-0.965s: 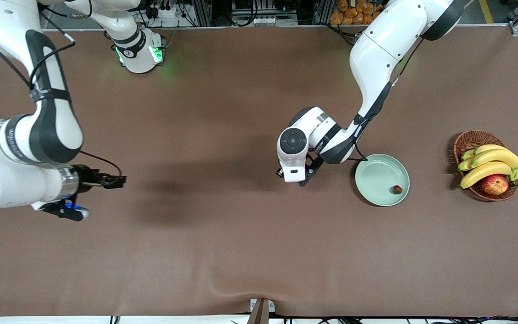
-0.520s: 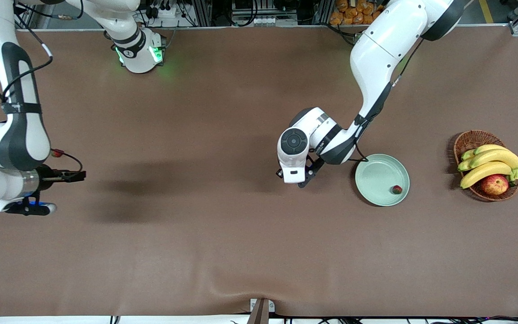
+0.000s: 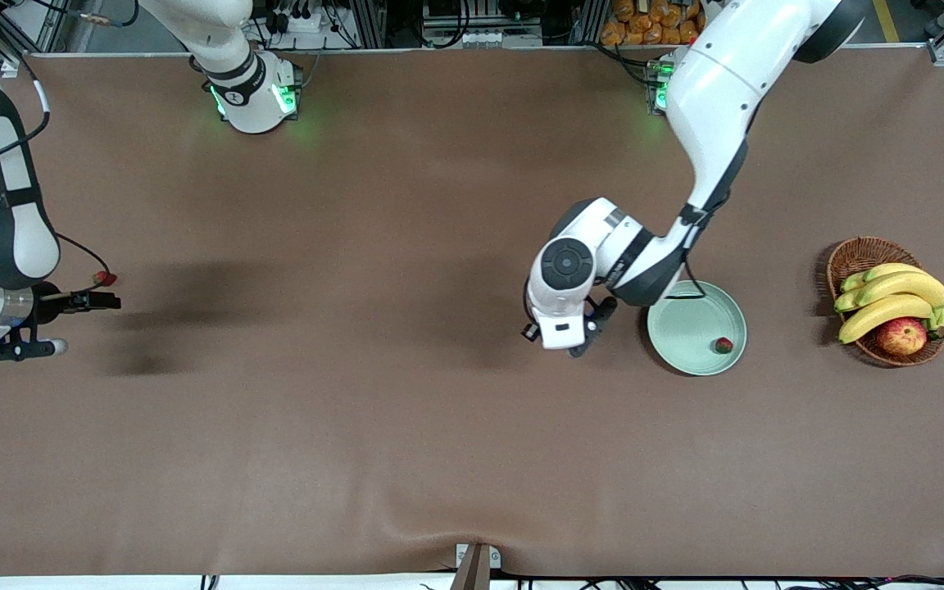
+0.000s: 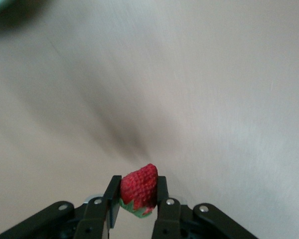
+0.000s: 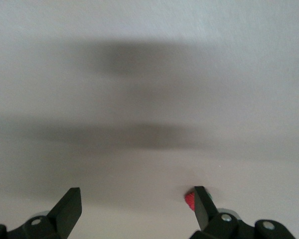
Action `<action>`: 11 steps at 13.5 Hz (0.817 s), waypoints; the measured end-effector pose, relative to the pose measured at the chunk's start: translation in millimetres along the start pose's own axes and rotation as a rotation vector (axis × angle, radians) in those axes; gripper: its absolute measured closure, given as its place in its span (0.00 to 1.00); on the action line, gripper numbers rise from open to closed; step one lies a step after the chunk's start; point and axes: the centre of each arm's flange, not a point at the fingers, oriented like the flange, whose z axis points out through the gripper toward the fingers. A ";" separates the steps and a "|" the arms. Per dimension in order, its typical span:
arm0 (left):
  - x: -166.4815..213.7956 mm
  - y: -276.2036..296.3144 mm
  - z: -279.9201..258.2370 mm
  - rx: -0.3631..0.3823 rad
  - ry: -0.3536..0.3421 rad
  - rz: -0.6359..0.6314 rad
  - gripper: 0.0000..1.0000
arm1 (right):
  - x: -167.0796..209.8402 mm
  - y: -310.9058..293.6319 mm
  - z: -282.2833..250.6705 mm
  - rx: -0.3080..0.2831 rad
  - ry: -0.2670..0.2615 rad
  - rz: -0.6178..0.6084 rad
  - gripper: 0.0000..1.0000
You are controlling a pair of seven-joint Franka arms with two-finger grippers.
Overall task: Collect all strawberries into plate
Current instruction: 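Drop the strawberry on the plate while the right gripper reaches the last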
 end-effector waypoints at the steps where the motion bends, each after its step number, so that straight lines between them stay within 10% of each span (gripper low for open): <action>1: 19.0 -6.9 -10.4 0.030 0.006 0.029 0.67 | -8.7 9.2 12.4 0.005 0.005 -0.012 0.00; 11: 185.5 -91.8 5.2 0.217 -0.053 0.188 0.67 | -60.8 55.2 78.0 0.001 0.008 -0.057 0.18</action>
